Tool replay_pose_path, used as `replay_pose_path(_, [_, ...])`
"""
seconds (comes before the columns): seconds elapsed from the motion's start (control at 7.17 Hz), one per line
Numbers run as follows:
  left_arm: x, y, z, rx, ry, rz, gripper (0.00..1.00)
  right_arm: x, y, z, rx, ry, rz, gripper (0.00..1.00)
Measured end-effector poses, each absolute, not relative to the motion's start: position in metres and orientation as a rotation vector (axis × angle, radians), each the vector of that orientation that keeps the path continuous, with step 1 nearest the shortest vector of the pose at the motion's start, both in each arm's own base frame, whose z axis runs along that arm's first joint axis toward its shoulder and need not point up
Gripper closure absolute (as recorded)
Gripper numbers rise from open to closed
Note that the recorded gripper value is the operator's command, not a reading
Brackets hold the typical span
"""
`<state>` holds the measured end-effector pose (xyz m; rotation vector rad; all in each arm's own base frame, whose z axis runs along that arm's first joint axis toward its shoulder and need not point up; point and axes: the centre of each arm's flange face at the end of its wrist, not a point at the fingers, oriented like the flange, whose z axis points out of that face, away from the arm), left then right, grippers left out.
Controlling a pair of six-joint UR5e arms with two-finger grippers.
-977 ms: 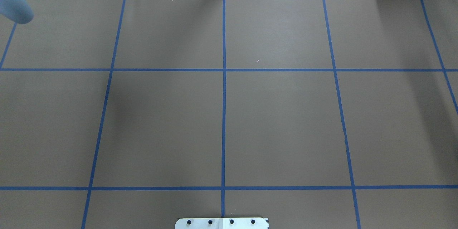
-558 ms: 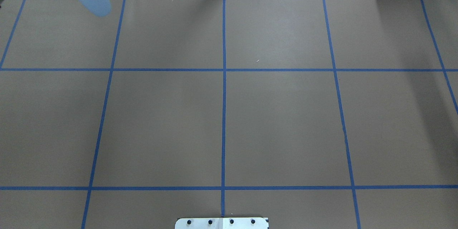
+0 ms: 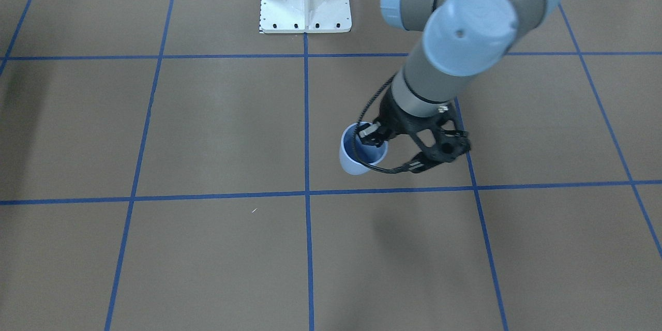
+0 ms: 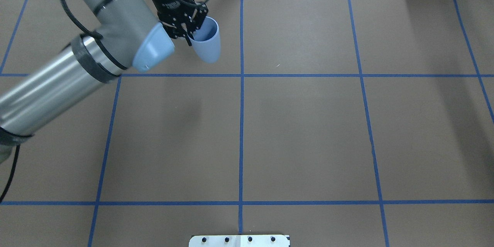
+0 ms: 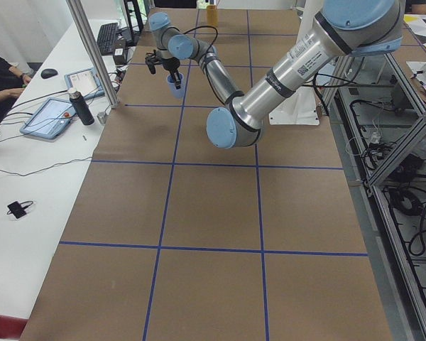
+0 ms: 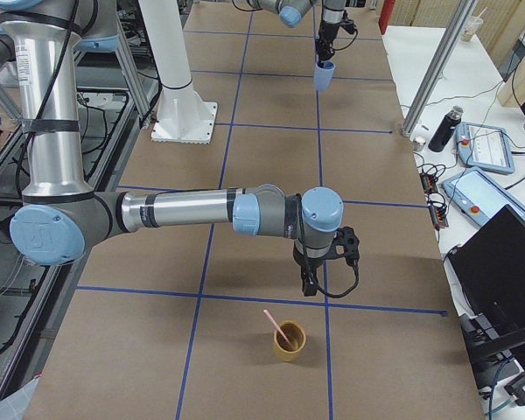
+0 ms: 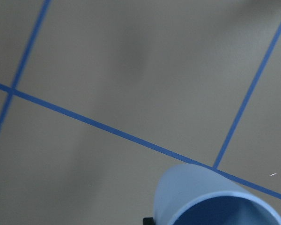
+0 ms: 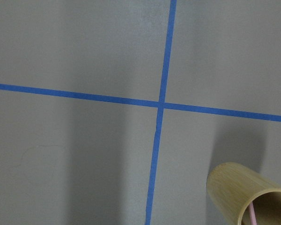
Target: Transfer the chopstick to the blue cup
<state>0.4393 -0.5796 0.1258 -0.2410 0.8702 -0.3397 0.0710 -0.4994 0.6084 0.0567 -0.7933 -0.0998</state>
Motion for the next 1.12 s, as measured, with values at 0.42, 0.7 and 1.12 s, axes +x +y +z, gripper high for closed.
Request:
replay_pose_path(0.42, [0.530, -0.539, 0.141, -0.206, 0.830, -0.318, 1.00, 0.066, -0.493, 0.612, 0.054, -0.803, -0.107, 0.00])
replay_pose_path(0.7, [0.552, -0.542, 0.155, -0.205, 0.836, -0.315, 1.00, 0.066, -0.493, 0.610, 0.058, -0.804, -0.107, 0.00])
replay_pose_path(1.12, [0.560, -0.537, 0.155, -0.210, 0.843, -0.308, 1.00, 0.066, -0.494, 0.607, 0.056, -0.804, -0.100, 0.00])
